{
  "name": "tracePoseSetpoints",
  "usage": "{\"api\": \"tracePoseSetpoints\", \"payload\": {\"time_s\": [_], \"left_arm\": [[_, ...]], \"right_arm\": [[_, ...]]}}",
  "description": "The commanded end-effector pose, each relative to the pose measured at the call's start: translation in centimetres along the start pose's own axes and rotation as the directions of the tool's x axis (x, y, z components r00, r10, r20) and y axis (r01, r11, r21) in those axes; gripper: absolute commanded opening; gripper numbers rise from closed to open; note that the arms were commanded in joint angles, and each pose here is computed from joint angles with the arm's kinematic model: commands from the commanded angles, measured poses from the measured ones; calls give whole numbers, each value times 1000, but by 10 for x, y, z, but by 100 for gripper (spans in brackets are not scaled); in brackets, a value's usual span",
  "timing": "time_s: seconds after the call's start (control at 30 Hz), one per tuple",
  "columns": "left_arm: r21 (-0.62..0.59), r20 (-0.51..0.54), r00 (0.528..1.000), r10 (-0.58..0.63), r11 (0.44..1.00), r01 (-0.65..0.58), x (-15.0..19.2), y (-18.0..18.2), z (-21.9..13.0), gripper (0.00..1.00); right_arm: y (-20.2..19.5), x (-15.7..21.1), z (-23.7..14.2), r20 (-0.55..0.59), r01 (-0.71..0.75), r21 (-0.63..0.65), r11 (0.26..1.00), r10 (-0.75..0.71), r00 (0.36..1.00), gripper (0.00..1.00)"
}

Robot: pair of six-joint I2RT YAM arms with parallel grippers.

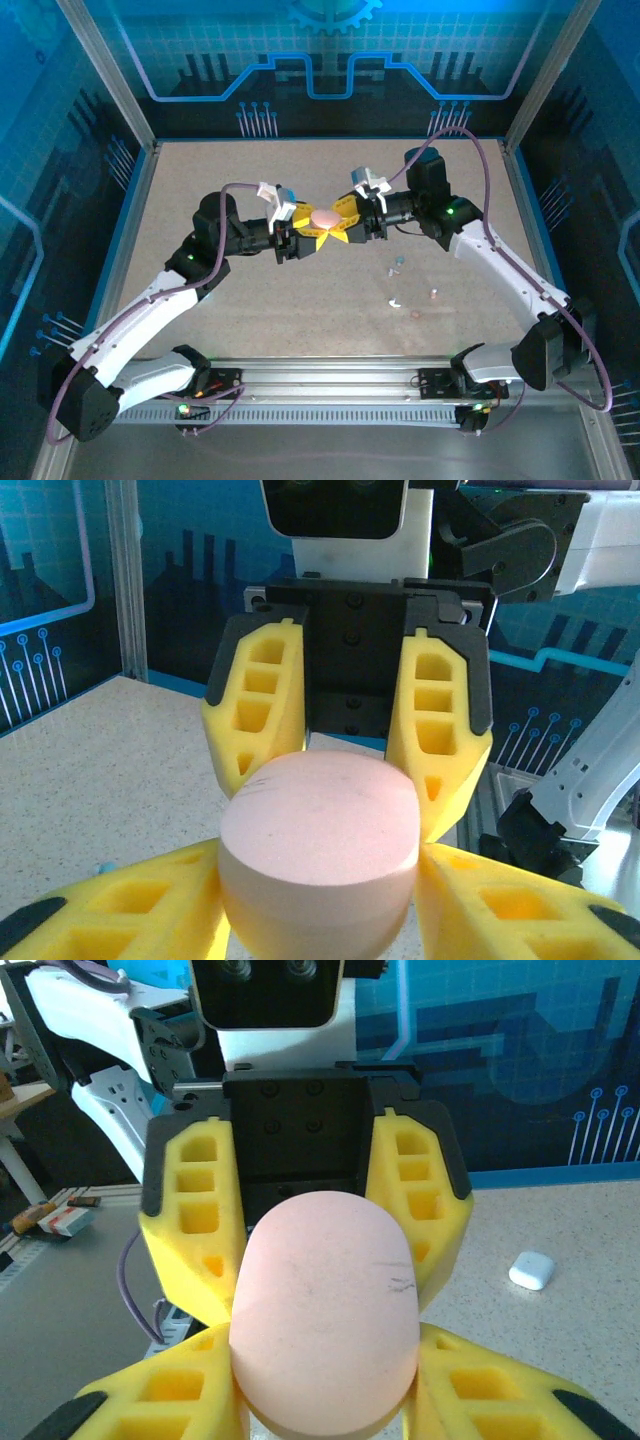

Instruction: Insert wireless bluetooth earbuds into charging case

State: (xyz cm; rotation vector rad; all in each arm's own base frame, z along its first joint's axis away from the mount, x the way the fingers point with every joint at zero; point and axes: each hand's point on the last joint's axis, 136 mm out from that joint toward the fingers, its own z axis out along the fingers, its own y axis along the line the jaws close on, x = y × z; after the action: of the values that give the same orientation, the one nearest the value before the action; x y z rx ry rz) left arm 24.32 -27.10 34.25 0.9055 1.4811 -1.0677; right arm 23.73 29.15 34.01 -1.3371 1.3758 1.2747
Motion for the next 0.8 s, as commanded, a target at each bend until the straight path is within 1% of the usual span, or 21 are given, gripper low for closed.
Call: {"api": "tracePoseSetpoints", "payload": {"time_s": [0.0,0.07,0.2,0.23,0.27,0.37,0.57,0.67,0.77], "left_arm": [[50,3,999,32,998,-32,-9,-11,2,48],[50,-4,999,32,998,-32,-7,-10,2,45],[48,-18,999,36,998,-35,-3,-10,3,41],[48,-22,999,39,998,-38,-2,-10,2,40],[51,-28,999,42,998,-40,-1,-10,2,40],[56,-43,998,50,997,-48,3,-11,3,37],[67,-52,997,53,997,-49,6,-13,2,37],[66,-52,997,55,996,-51,6,-12,3,37],[66,-54,997,55,997,-51,6,-12,2,37]], "right_arm": [[6,-7,-2,20,32,-3,999,-32,999,36],[6,-7,-2,21,31,-3,1000,-31,999,36],[7,-9,-3,25,25,-3,1000,-25,999,36],[6,-9,-3,25,19,1,1000,-19,1000,37],[3,-11,-4,26,9,14,1000,-9,1000,41],[-7,-13,-9,26,-28,64,998,27,999,44],[-23,-10,-15,19,-70,156,985,68,997,46],[-28,-9,-16,18,-83,176,981,81,997,48],[-35,-9,-18,23,-85,225,971,82,996,51]]}}
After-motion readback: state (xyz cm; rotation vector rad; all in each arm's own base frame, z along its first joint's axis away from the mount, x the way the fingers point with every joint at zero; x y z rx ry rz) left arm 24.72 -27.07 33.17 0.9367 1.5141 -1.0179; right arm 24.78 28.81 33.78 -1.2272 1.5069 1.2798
